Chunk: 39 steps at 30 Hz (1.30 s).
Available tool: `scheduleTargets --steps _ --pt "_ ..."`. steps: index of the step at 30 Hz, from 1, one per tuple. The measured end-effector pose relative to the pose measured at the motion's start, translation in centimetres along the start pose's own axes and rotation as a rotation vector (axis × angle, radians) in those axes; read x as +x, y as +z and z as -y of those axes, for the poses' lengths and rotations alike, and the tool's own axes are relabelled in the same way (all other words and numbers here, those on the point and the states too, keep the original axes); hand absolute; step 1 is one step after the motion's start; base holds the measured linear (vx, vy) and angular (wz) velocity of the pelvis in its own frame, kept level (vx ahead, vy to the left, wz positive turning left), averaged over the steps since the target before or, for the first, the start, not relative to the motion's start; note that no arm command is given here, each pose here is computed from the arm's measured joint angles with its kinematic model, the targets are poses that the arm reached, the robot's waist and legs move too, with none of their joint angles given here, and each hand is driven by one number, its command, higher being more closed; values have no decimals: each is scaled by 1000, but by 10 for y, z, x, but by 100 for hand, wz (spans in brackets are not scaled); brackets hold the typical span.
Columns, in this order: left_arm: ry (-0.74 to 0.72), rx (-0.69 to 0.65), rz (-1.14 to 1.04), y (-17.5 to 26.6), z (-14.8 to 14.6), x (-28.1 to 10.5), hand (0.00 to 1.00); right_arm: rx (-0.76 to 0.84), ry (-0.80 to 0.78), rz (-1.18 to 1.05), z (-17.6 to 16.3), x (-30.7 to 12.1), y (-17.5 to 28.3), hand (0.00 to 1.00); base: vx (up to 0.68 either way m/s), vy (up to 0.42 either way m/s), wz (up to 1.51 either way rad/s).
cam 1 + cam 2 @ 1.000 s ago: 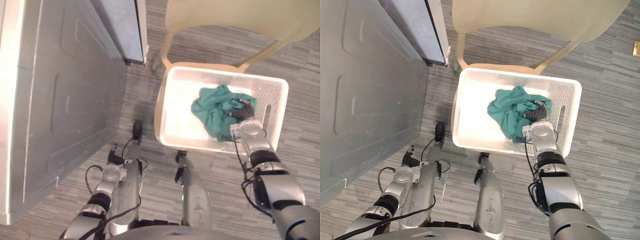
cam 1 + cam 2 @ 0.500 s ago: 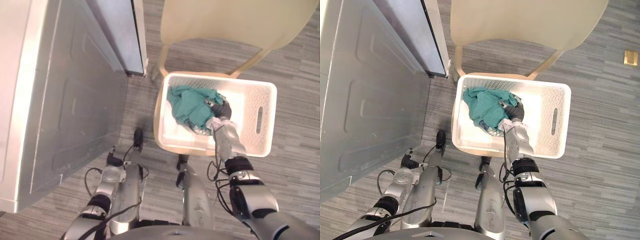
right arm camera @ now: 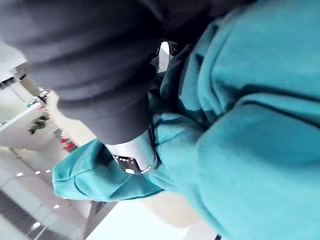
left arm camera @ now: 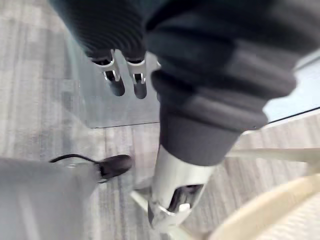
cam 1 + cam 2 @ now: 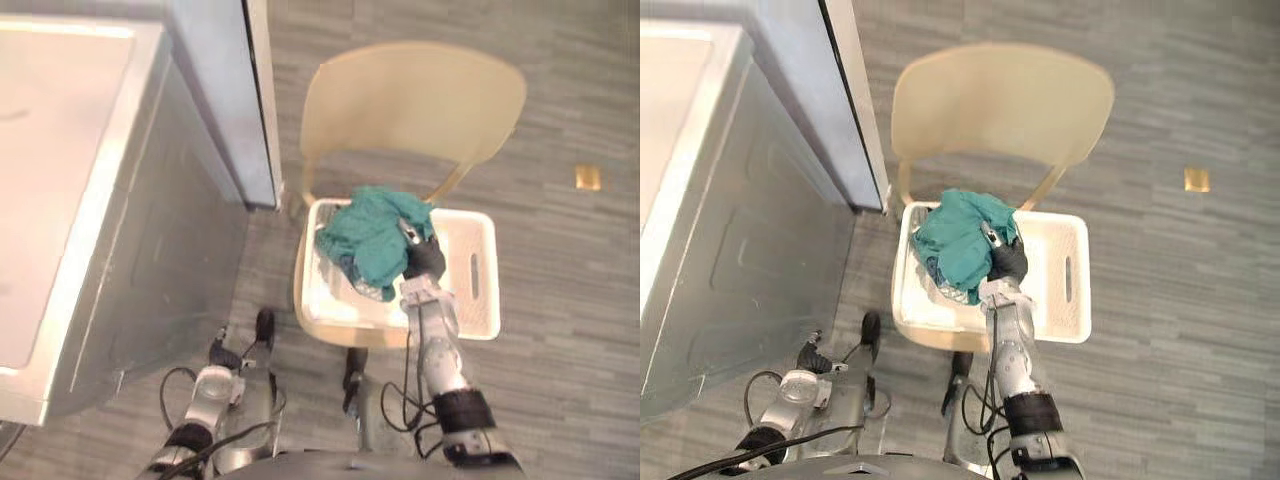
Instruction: Pick up the laundry basket with both hands and put the clothes into the washing machine.
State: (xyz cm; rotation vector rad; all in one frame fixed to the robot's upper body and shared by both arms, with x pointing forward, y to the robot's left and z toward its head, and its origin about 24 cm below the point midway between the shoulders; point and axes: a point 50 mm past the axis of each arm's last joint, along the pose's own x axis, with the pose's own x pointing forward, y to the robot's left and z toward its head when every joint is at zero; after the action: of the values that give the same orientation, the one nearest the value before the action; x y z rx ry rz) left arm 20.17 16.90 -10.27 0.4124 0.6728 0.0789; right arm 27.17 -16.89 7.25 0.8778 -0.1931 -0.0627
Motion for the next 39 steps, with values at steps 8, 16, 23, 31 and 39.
scheduleTargets --steps 8,16,23,31,39 --pt "-29 -121 425 89 4 -25 0 25 8 154 -3 -16 32 100 84 -16 -3" --pt "-110 -145 662 147 17 -46 0 34 -21 202 -4 -15 42 100 -1 -2 -14" --pt "-212 -93 873 204 38 -64 0 37 40 239 -22 -11 53 100 -36 8 -14" --pt "-303 -2 964 237 63 -72 0 44 71 207 -30 -11 46 100 -39 8 -7" --pt "-430 150 914 234 107 -71 0 57 98 160 -38 -12 34 100 -12 -1 -4"
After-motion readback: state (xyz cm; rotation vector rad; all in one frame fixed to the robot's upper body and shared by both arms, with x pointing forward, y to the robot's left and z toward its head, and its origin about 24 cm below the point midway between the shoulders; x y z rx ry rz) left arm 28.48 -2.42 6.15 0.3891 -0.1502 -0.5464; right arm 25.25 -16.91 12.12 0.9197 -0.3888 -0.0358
